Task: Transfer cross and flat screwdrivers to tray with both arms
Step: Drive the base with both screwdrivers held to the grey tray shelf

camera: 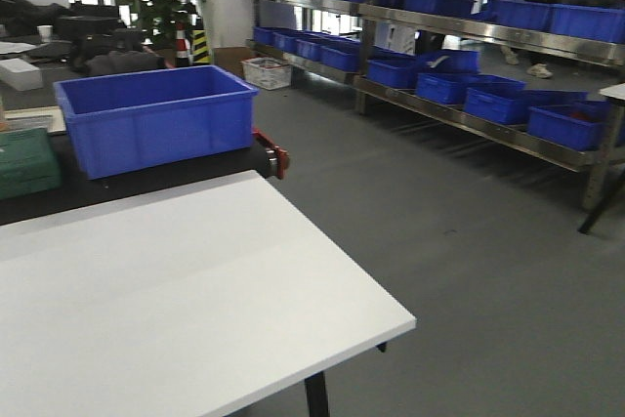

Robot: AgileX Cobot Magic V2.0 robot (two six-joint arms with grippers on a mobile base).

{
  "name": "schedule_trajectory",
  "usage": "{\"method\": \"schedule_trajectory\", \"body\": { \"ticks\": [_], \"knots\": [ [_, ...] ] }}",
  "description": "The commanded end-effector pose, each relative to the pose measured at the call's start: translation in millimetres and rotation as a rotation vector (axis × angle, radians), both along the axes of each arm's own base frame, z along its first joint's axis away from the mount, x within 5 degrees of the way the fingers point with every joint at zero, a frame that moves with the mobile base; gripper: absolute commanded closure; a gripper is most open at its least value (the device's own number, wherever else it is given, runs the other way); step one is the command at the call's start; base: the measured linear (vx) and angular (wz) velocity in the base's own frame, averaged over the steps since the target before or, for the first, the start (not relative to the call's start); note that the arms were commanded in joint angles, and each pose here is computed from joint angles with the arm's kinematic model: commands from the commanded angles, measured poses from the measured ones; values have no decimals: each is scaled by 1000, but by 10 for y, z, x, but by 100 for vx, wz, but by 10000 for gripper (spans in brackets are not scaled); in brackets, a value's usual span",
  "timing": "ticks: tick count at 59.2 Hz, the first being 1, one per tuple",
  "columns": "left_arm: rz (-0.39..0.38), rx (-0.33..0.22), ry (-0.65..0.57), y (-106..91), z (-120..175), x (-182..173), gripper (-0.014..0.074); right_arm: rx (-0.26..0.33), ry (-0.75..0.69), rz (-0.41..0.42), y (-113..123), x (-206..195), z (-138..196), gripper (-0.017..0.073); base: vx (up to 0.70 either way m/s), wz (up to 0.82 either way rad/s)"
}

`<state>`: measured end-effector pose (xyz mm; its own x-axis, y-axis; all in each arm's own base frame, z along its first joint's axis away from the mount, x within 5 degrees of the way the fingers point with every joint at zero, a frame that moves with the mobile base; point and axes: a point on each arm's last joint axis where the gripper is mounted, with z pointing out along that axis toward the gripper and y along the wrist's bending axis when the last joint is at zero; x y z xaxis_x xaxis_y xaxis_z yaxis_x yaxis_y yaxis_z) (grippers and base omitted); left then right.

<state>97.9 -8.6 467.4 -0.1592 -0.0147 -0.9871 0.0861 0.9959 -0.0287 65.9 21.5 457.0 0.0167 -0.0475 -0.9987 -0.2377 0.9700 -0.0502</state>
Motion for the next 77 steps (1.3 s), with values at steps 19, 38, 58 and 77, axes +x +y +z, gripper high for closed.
{"method": "schedule_trajectory", "body": {
  "ticks": [19,38,58,77],
  "knots": [
    [-3,-17,-114,-4,149,-4,594,36,-106,-24,-23,-14,154,567,-16,-60],
    [-3,-17,-115,-4,150,-8,594,36,-106,-24,-23,-14,154,567,-9,-61],
    [-3,-17,-115,-4,150,-8,594,36,-106,-24,-23,-14,154,567,5,-67],
    [-3,-17,-115,-4,150,-8,594,36,-106,-24,-23,-14,154,567,19,-59]
  ]
}}
